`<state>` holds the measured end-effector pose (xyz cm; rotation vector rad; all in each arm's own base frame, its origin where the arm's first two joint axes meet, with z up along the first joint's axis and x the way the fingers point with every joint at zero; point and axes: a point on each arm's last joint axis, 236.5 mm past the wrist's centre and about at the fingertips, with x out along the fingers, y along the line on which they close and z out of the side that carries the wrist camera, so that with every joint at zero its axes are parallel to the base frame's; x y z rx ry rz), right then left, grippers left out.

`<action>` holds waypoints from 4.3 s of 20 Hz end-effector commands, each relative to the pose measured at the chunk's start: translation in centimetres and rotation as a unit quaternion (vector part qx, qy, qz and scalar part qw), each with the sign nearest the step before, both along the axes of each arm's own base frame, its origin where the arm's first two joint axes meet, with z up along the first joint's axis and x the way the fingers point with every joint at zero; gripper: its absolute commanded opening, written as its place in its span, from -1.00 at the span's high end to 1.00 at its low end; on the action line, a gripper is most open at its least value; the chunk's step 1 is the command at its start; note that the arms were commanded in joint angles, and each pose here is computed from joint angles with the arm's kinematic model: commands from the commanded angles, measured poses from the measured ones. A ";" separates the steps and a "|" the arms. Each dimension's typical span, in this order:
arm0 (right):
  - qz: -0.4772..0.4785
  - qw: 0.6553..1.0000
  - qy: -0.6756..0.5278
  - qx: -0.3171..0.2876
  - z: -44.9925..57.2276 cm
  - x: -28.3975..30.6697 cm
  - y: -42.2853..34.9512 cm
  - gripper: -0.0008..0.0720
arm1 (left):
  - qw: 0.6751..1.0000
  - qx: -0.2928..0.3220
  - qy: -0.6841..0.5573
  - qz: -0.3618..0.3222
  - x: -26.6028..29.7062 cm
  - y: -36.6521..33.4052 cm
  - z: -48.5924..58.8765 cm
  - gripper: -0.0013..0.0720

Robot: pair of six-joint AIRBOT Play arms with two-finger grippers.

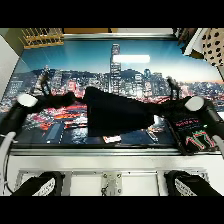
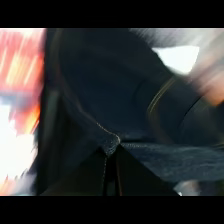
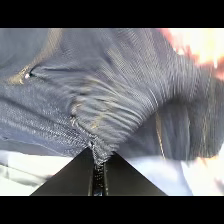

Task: Fold the clothes and pants, and hang the long-sleeved shirts on hangers.

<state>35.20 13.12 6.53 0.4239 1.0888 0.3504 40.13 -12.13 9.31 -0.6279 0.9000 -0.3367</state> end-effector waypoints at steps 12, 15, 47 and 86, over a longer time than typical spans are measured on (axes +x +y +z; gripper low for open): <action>0.022 0.973 -0.207 0.096 27.4 -10.8 2.1 0.91 | 0.866 0.022 -0.499 0.016 -18.8 0.8 42.1 0.93; 0.022 0.990 -0.105 0.091 23.4 -11.2 2.3 0.91 | 0.895 0.018 -0.445 0.010 -14.2 0.7 39.3 0.93; -0.004 0.965 0.233 -0.123 -14.4 -6.7 1.7 0.91 | 0.975 0.123 0.177 0.049 -6.7 6.6 -19.9 0.92; -0.103 0.976 0.133 0.141 -17.5 -2.4 4.5 -1.00 | 0.989 0.116 0.076 -0.053 -7.9 -0.3 -10.2 -0.59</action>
